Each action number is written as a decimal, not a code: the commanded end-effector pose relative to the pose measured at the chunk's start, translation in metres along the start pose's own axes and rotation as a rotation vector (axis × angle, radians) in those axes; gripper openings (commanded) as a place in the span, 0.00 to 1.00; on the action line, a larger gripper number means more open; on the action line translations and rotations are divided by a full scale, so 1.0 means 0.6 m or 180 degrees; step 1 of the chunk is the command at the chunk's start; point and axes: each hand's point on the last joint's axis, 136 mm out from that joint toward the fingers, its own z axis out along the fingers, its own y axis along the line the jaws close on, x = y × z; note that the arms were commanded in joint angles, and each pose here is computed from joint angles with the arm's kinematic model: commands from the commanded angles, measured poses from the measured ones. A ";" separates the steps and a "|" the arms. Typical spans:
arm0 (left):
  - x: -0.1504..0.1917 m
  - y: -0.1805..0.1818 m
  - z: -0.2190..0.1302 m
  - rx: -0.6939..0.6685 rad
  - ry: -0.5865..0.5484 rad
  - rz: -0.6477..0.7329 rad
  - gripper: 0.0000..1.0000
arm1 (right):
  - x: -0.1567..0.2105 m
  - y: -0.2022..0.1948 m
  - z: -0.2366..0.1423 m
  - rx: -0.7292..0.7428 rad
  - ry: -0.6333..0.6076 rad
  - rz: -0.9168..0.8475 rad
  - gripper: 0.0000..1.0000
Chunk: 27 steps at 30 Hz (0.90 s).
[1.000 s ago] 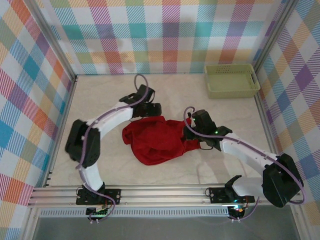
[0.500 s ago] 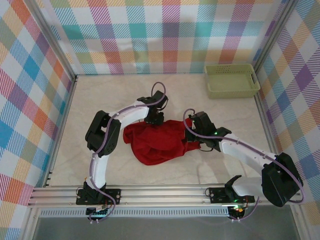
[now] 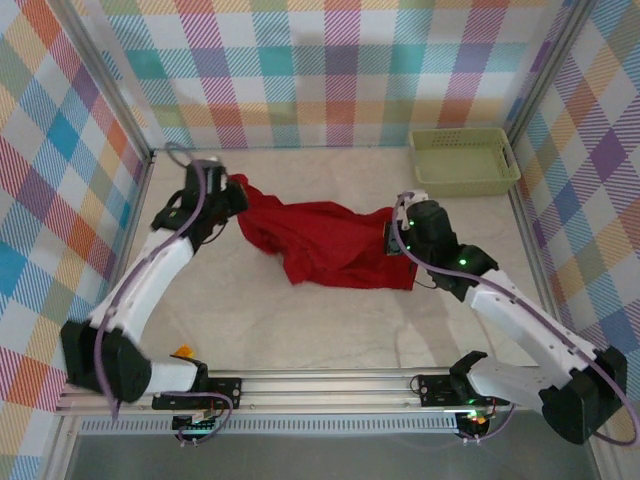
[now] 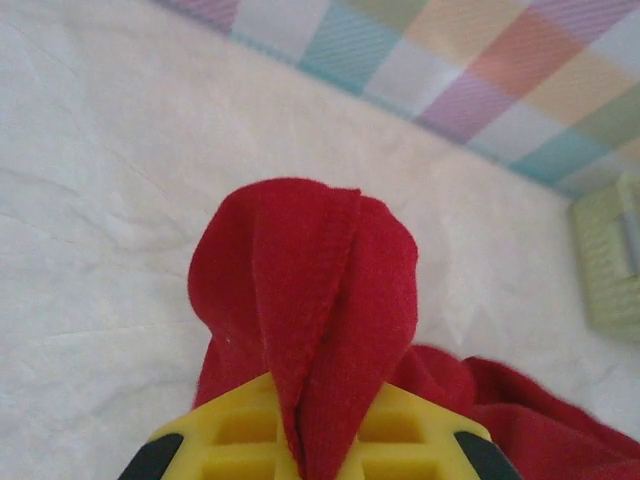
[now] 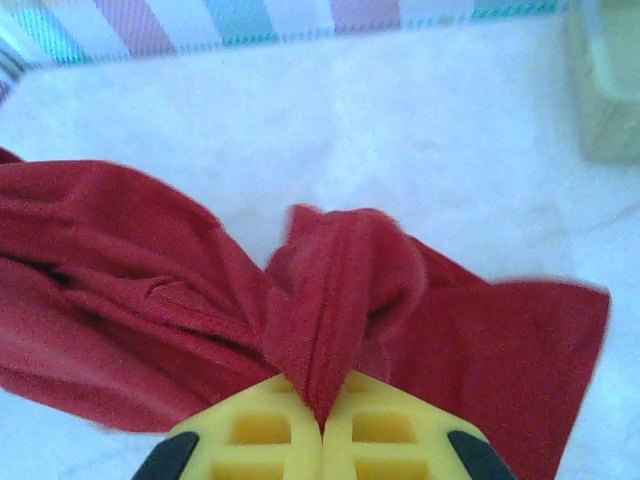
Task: Fold the inside-out t-shirt
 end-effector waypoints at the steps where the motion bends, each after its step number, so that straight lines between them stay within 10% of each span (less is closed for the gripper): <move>1: -0.005 0.038 -0.052 -0.0072 -0.0395 -0.0175 0.00 | -0.010 -0.034 -0.029 0.0245 -0.0133 0.0064 0.00; 6: 0.132 0.135 -0.044 -0.0462 0.0042 -0.0318 0.00 | 0.098 -0.035 0.007 0.0087 0.0398 0.0476 0.00; 13: 0.338 0.244 -0.008 -0.1033 0.1070 -0.0605 0.24 | 0.283 -0.054 0.058 0.0185 0.1315 0.1157 0.10; 17: 0.302 0.242 -0.027 -0.1158 0.0908 -0.0606 0.65 | 0.278 -0.060 0.052 0.0284 0.1374 0.1010 0.45; 27: 0.231 0.079 -0.018 -0.0367 0.0801 0.0180 0.75 | 0.217 -0.018 0.053 -0.0020 0.1301 0.0422 0.59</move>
